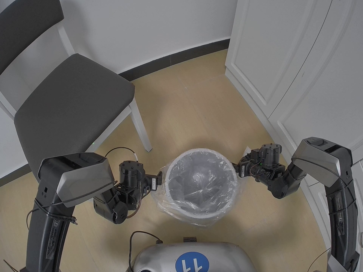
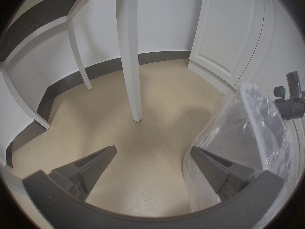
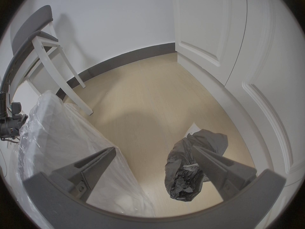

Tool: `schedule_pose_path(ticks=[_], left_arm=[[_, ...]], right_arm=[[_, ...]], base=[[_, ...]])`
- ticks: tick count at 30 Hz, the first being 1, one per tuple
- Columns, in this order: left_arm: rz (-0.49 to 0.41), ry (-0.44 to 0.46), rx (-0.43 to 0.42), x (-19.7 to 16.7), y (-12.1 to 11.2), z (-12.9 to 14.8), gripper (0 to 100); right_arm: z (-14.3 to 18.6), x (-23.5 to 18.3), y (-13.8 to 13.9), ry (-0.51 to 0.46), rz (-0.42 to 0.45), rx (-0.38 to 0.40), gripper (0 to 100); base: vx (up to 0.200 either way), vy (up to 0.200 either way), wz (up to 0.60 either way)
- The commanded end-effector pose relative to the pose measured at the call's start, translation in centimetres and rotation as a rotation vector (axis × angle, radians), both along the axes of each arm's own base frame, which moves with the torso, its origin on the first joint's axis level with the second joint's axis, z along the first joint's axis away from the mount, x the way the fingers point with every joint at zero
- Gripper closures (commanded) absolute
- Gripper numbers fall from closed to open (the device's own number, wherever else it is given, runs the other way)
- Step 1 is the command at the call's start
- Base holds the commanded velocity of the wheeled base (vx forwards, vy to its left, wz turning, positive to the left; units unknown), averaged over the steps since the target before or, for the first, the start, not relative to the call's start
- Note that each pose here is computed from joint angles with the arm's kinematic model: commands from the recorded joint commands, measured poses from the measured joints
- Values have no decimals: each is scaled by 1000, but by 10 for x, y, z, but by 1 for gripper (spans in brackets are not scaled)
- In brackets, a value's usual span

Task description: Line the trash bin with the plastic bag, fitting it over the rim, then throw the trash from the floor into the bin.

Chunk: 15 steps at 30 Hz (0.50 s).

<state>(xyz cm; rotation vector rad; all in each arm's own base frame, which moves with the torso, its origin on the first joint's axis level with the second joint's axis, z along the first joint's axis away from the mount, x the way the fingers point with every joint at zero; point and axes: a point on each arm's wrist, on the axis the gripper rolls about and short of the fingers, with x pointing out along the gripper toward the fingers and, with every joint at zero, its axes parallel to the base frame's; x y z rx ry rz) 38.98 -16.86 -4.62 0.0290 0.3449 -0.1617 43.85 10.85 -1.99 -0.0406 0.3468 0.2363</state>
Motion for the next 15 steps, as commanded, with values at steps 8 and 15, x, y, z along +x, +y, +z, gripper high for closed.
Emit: schedule_pose_path(ticks=[8,15], left_arm=[[5,-61,-27,-12,8,47,0],[-44,-69,32,-43,14,81,0]], right_arm=[[46,-16,-2,-55,-1,28,0],[78,-41,-9,-79,14,-24,0]], base=[[0,0,0],[0,0,0]])
